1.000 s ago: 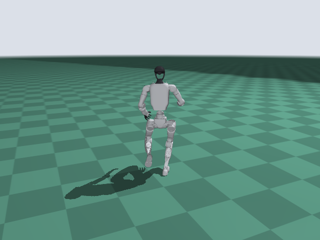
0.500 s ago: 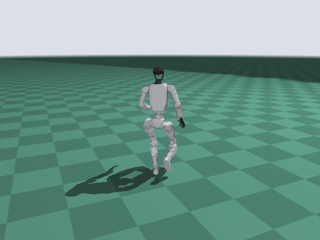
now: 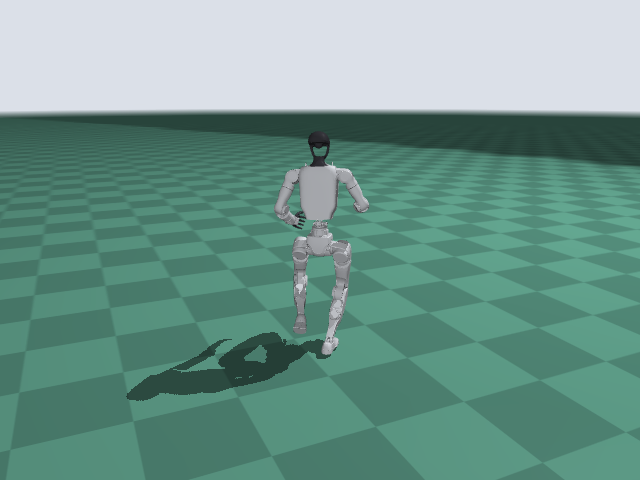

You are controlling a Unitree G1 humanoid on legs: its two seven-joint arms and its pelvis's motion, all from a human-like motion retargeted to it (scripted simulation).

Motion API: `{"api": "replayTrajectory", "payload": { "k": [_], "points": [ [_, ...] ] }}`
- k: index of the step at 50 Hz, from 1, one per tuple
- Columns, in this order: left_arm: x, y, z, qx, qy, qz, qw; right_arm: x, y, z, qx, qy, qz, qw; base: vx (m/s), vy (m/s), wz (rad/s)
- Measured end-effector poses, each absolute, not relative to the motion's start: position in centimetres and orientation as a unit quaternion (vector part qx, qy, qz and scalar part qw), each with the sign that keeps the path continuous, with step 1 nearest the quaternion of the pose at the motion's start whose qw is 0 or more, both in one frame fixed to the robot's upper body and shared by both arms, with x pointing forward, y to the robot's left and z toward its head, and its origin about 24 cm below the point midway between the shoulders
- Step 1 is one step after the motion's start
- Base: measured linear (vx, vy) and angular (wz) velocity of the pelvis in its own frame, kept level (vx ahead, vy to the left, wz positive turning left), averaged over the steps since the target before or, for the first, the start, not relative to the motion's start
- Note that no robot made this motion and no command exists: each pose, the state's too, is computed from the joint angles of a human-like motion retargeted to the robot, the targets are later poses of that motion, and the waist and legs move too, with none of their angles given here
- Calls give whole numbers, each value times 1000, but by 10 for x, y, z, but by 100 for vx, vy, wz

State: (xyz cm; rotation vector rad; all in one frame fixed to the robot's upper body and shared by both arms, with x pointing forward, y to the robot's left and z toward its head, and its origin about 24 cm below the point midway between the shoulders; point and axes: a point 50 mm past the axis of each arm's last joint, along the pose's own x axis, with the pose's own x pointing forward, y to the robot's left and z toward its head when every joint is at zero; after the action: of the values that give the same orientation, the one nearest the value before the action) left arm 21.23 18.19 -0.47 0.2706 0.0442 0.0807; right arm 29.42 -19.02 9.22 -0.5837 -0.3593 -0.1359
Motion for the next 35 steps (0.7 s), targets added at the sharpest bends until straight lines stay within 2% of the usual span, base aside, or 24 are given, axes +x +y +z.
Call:
{"api": "replayTrajectory", "payload": {
  "k": [3, 7, 10, 15, 18, 22, 25, 28, 32, 35],
  "points": [
    [199, 187, -1, 124, 15, 30, 992, 285, -179, 99, -262, -203, -36, 943, 3, 12, 47],
    [198, 179, 11, 112, -18, 9, 994, 268, -172, 73, -273, -169, 9, 947, 1, 11, 59],
    [209, 167, 33, 109, -79, 0, 991, 251, -176, 37, -292, -99, 23, 951, -2, 7, 30],
    [252, 157, 100, 171, -251, 26, 952, 206, -201, -40, -344, 86, -4, 935, -2, 7, 5],
    [269, 154, 131, 149, -306, 62, 938, 171, -219, -69, -345, 169, -17, 923, 2, -1, -3],
    [265, 153, 131, 91, -303, 57, 947, 140, -230, -78, -308, 215, -30, 926, 7, -8, -1],
    [257, 148, 108, 80, -260, 26, 962, 145, -227, -72, -270, 204, -35, 940, -3, -8, -6],
    [244, 147, 69, 84, -170, 11, 982, 178, -216, -48, -261, 128, -32, 956, -6, -7, -5],
    [226, 163, 18, 107, -37, 30, 993, 246, -205, 22, -287, -42, -48, 956, -4, -10, -15],
    [218, 178, 6, 110, 3, 46, 993, 283, -191, 85, -277, -167, -64, 944, -1, -1, 6]
  ]
}}
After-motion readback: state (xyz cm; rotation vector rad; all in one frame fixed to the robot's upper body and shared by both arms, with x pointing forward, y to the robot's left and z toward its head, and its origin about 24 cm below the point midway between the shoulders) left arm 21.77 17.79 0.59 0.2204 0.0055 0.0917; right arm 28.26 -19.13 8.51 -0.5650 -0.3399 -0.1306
